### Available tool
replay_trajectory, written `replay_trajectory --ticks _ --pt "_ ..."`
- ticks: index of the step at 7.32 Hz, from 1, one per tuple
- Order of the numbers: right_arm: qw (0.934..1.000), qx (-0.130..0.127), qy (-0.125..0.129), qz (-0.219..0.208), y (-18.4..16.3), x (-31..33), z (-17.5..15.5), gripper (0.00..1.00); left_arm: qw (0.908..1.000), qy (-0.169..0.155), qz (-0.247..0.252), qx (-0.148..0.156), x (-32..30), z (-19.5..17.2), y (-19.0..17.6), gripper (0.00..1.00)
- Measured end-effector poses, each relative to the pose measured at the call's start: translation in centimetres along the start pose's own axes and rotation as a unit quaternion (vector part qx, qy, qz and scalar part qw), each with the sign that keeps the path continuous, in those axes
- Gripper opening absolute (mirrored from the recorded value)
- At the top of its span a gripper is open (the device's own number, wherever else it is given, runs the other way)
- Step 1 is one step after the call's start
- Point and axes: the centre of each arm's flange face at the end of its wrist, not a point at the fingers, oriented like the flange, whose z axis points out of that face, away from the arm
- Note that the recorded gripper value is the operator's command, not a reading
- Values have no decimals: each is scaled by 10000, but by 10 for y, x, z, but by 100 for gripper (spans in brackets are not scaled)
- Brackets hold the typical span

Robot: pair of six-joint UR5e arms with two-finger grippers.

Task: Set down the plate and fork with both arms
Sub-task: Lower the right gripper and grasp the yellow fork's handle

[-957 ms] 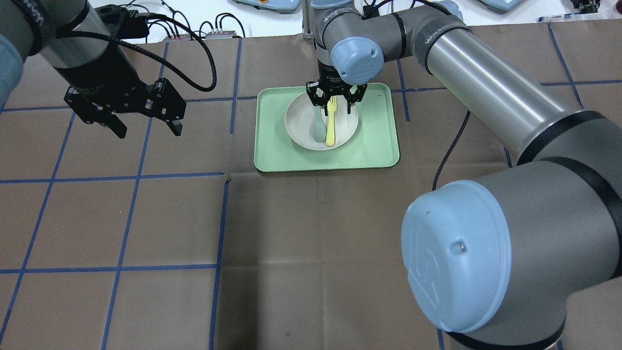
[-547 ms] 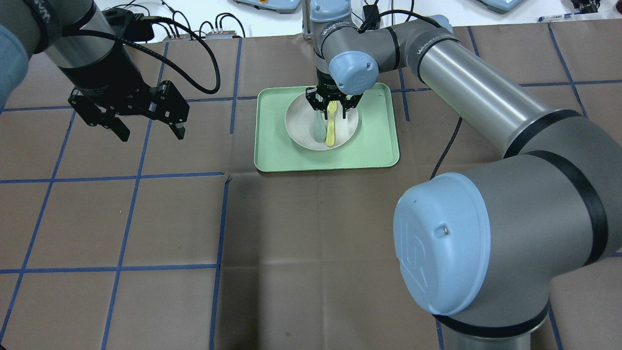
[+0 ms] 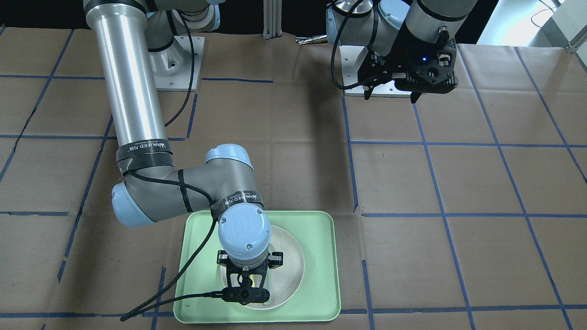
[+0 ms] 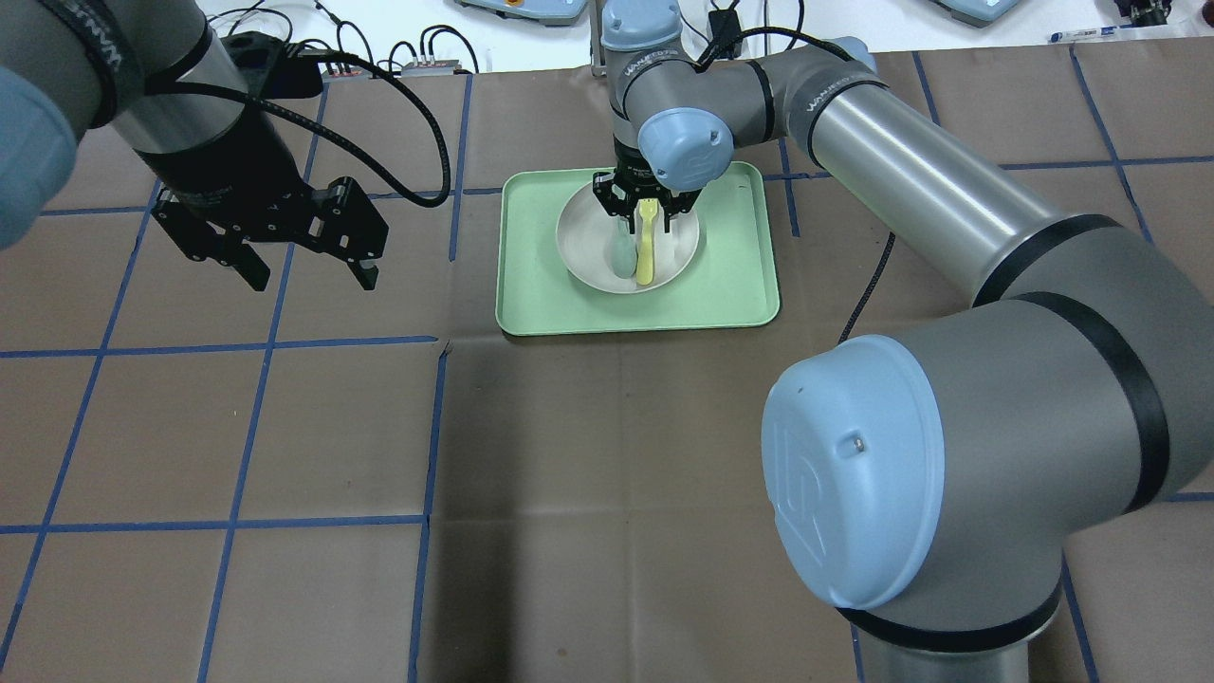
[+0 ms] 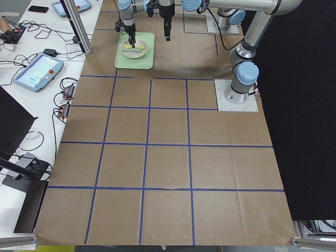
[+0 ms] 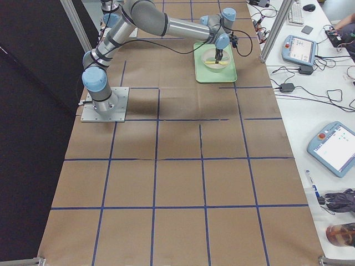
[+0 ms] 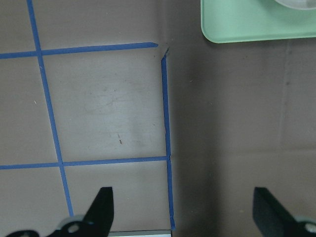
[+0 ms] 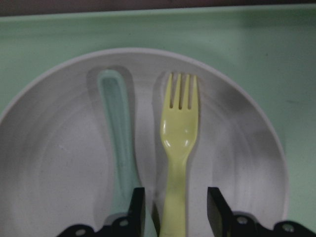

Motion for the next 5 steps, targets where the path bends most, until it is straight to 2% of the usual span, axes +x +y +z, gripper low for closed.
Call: replay_trajectory --ticks 2,5 --pt "10000 -13 37 -1 0 0 6 53 9996 -11 8 269 0 -1 -6 100" --pt "10000 -25 52 -1 0 0 8 52 9995 -7 39 314 -1 -1 -6 100"
